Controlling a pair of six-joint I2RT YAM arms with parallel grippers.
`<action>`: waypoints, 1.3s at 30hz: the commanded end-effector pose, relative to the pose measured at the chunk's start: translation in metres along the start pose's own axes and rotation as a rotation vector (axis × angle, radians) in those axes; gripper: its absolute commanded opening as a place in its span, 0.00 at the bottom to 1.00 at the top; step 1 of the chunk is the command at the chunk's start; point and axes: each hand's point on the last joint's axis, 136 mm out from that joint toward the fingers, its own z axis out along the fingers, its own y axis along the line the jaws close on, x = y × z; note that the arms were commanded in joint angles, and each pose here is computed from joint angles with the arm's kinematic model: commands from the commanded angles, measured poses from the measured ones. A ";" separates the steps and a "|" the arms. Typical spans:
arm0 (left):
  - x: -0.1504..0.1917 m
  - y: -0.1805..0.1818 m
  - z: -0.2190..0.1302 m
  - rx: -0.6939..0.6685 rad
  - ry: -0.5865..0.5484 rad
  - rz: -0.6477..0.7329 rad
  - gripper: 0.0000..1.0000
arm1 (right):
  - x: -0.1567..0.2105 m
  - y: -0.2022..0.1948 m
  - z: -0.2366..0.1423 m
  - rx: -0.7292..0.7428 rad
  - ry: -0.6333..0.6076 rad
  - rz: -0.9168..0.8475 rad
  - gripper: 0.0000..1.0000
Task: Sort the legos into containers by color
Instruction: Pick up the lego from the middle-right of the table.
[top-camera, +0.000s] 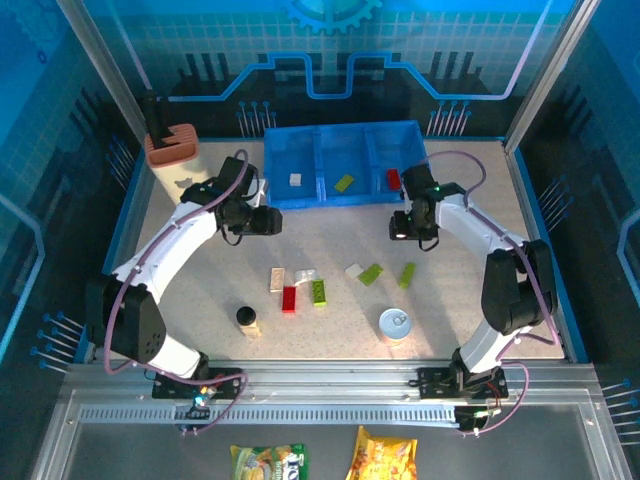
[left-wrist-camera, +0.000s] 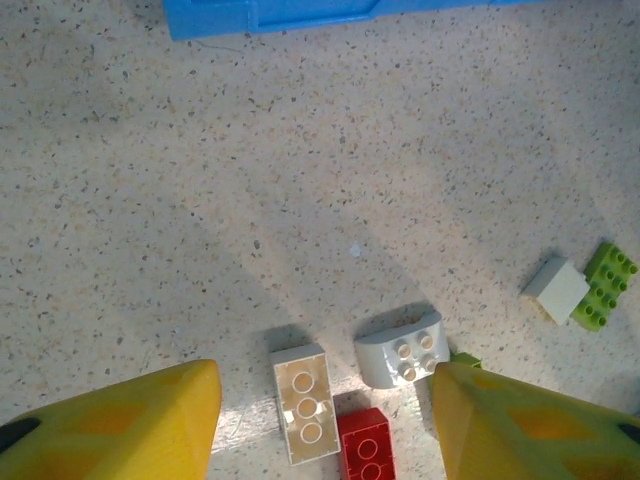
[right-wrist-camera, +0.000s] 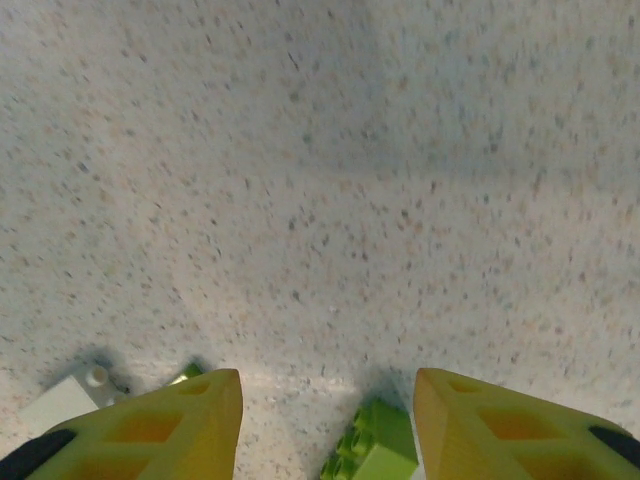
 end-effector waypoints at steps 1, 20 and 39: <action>0.010 0.008 -0.008 -0.038 0.007 0.079 0.60 | 0.009 -0.008 -0.005 0.059 -0.039 0.102 0.51; 0.006 0.026 0.007 -0.101 -0.074 0.162 0.60 | 0.077 -0.007 0.030 0.146 0.044 0.227 0.54; 0.008 0.026 0.006 -0.097 -0.073 0.157 0.59 | 0.096 -0.005 0.058 0.162 0.107 0.214 0.44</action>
